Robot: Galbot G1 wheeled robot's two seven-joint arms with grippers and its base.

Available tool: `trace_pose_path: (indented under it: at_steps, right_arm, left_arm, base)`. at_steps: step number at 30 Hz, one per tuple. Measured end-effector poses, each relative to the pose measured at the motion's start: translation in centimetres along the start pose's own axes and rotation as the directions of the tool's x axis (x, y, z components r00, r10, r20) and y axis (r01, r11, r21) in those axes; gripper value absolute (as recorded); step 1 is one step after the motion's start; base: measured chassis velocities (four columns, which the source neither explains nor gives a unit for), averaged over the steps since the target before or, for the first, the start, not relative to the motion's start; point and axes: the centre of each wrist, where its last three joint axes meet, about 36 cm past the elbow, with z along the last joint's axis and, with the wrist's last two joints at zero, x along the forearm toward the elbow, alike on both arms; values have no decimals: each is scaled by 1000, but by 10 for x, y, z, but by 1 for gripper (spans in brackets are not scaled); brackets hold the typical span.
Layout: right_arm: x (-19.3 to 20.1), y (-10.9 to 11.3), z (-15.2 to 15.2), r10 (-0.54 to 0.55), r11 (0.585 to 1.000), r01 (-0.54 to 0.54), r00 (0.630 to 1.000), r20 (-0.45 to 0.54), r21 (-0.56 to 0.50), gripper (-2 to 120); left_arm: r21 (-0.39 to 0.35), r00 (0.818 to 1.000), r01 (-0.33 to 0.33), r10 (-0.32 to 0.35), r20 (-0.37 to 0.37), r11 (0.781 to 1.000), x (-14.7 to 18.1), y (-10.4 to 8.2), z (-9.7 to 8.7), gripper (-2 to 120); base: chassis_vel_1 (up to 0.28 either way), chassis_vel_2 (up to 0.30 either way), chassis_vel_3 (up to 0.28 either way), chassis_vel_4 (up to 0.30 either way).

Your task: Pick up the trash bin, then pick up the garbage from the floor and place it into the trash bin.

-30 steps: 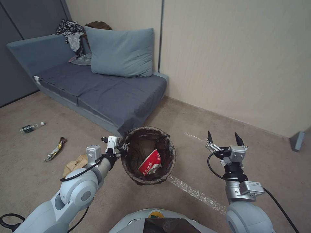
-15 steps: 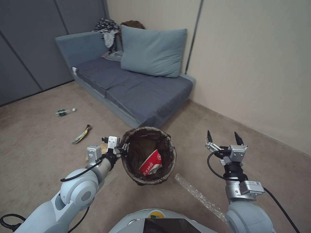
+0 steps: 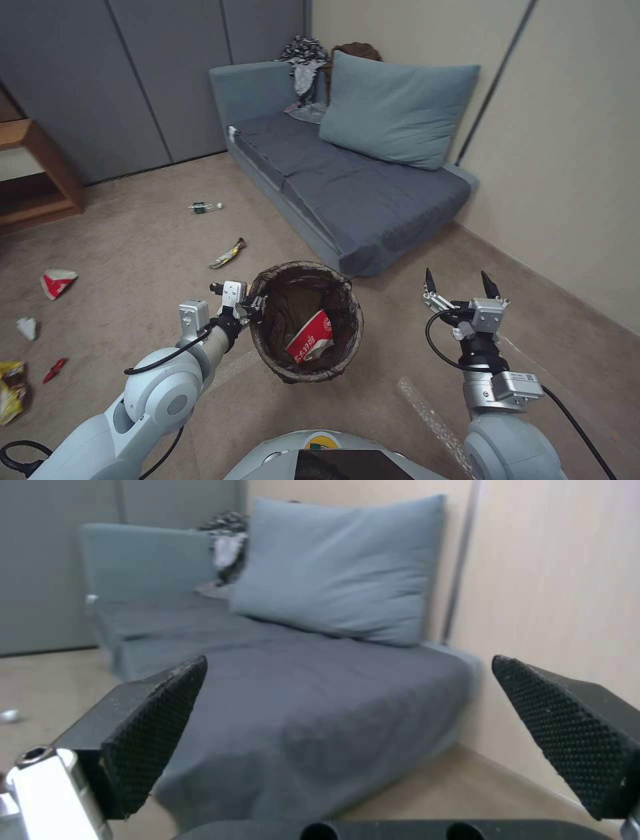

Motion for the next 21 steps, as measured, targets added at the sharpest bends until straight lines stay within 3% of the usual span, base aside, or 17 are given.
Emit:
trace_pose_path:
  at_steps: [21]
  right_arm:
    - [-1,1,1,1,1000,-1,1000,2,-2,100]
  left_arm:
    - [4,1000,2,-2,3,1000,-2,0,1,6]
  base:
    - [123,122,126,125]
